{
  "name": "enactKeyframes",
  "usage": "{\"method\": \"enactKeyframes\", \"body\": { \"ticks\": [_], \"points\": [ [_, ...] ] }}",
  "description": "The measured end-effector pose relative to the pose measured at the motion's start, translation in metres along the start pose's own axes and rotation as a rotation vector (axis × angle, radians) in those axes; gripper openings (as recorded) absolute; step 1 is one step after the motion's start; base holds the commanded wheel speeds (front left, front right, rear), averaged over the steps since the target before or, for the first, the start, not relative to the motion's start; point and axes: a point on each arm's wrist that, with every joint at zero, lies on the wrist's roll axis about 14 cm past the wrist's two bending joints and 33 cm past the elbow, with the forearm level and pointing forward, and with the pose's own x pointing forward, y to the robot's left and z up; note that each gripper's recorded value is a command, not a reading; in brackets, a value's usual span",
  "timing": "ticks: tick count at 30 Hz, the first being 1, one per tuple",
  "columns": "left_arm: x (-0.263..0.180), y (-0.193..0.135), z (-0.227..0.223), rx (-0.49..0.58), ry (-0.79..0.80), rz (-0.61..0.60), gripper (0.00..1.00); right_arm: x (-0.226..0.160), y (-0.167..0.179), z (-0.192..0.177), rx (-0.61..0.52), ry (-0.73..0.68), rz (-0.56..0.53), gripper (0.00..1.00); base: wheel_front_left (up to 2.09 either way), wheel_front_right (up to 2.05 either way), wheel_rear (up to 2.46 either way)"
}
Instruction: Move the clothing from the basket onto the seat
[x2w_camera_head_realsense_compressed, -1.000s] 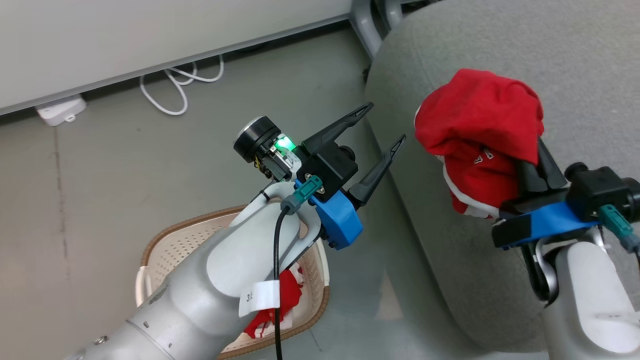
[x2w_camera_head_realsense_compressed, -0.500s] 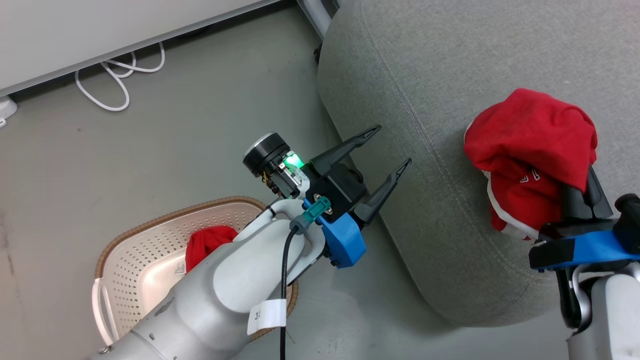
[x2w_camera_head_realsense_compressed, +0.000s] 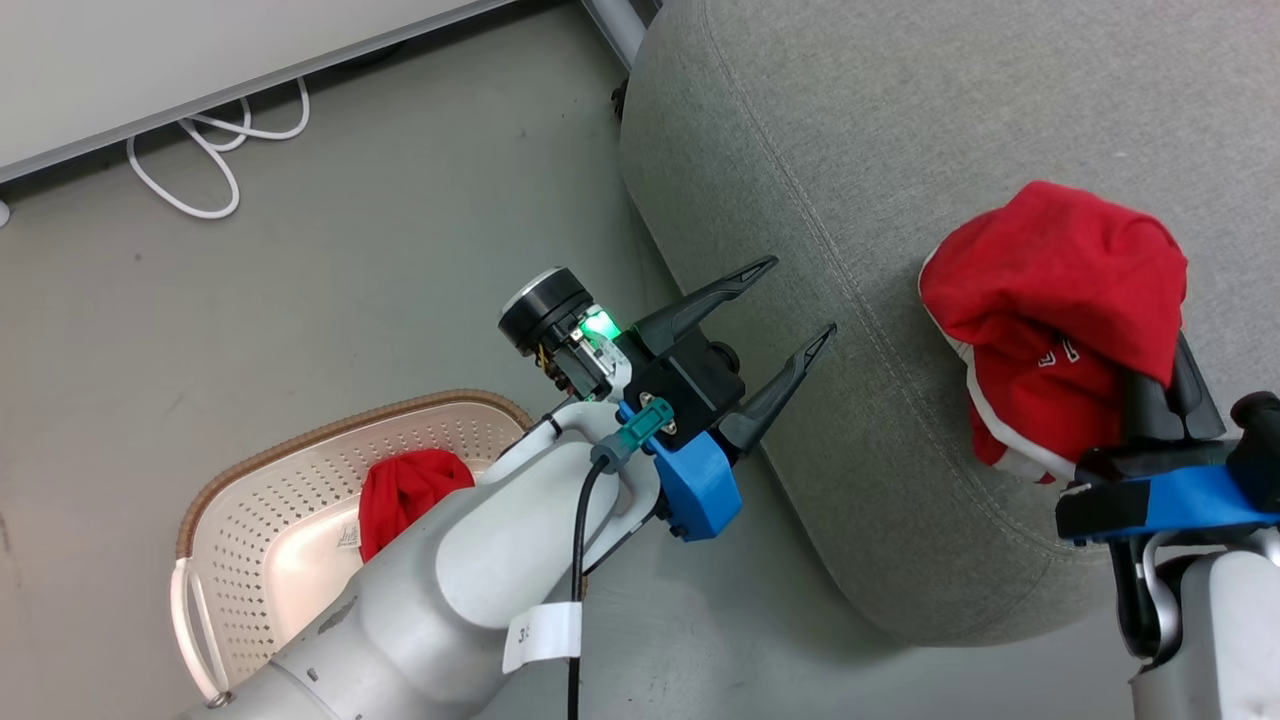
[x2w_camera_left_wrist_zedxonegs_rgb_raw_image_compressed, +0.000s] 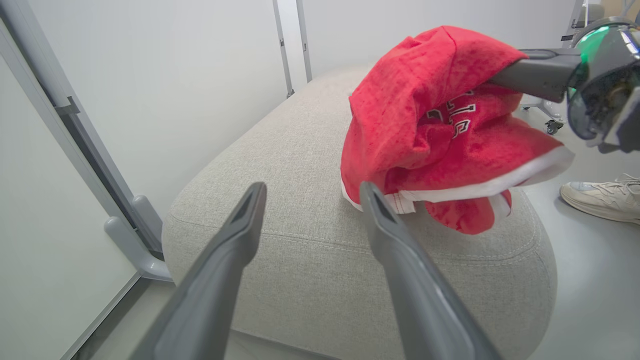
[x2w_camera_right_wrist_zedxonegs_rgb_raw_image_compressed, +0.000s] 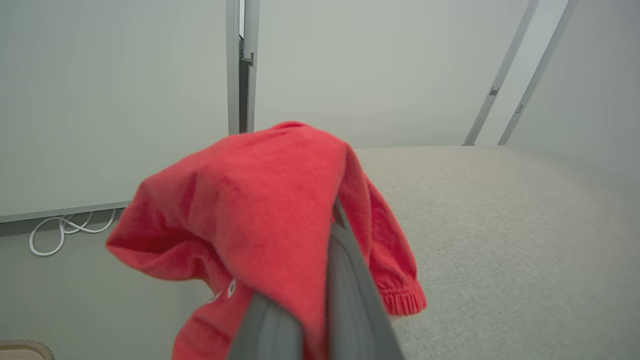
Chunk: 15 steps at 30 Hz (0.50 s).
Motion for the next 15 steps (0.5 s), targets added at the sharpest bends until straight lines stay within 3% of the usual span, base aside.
{"method": "enactKeyframes", "body": {
  "ticks": [7, 15],
  "points": [
    [0.001, 0.003, -0.008, -0.015, 0.001, 0.0, 1.0, 0.025, 0.01, 0.028, -0.018, -0.092, 0.026, 0.0, 0.0, 0.0, 0.0],
    [0.006, 0.021, -0.029, -0.032, 0.001, -0.001, 1.0, 0.082, 0.002, 0.073, -0.108, -0.238, 0.03, 0.0, 0.0, 0.0, 0.0]
  ]
}}
